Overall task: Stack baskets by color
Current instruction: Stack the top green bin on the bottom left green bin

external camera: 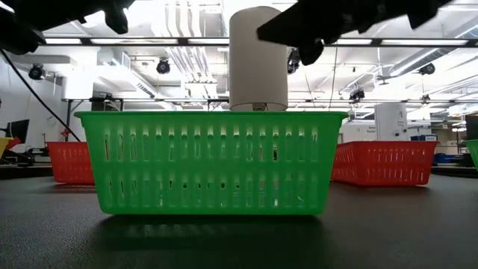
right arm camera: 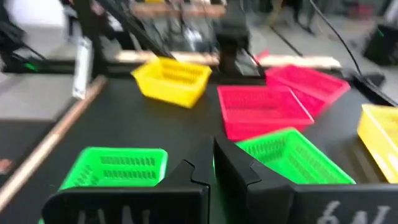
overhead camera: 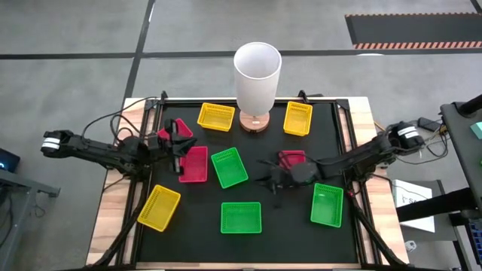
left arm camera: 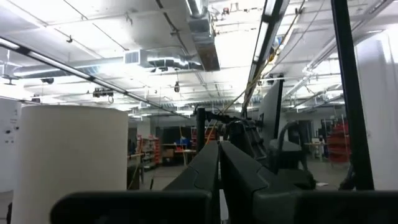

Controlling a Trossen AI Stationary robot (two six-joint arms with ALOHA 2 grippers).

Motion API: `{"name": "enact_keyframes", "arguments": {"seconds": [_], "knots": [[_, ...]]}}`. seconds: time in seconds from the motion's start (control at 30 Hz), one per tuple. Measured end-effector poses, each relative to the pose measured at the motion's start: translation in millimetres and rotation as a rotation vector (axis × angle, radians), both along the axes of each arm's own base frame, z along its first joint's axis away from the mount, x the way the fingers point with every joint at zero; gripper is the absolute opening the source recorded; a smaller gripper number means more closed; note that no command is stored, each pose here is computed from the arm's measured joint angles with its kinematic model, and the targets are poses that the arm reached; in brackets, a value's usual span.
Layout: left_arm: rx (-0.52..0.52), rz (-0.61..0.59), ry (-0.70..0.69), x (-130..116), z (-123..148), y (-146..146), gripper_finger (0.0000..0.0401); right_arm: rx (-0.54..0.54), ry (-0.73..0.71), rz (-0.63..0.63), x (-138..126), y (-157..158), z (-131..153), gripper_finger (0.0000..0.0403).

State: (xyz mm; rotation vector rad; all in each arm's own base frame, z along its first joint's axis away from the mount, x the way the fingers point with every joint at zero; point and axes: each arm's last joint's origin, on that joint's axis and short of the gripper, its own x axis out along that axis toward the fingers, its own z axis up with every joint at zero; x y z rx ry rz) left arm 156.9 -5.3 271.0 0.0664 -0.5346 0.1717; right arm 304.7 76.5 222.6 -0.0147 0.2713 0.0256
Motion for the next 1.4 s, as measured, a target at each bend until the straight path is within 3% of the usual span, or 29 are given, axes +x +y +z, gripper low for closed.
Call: {"name": "enact_keyframes", "arguments": {"seconds": [0.27, 0.53, 0.73, 0.9, 1.13, 1.4], "knots": [[0.0, 0.0, -0.006, -2, 0, 0, 0.0, -0.003, 0.239, -0.149, 35, 17, -2, 0.0008], [-0.001, 0.0, -0.018, -4, 2, 0, 0.0, -0.013, 0.45, -0.206, 76, 29, 2, 0.0008], [-0.003, -0.001, -0.049, -9, 6, 1, 0.0, -0.048, 0.531, -0.231, 99, 35, 5, 0.0009], [-0.005, -0.001, -0.071, -13, 8, 1, 0.0, -0.013, 0.499, -0.244, 114, 38, 11, 0.0011], [0.029, 0.022, -0.089, -18, 11, 1, 0.0, 0.065, 0.45, -0.332, 120, 29, 19, 0.007], [0.071, 0.051, -0.094, -21, 13, 1, 0.0, 0.098, 0.365, -0.377, 145, 15, -5, 0.0162]]}}
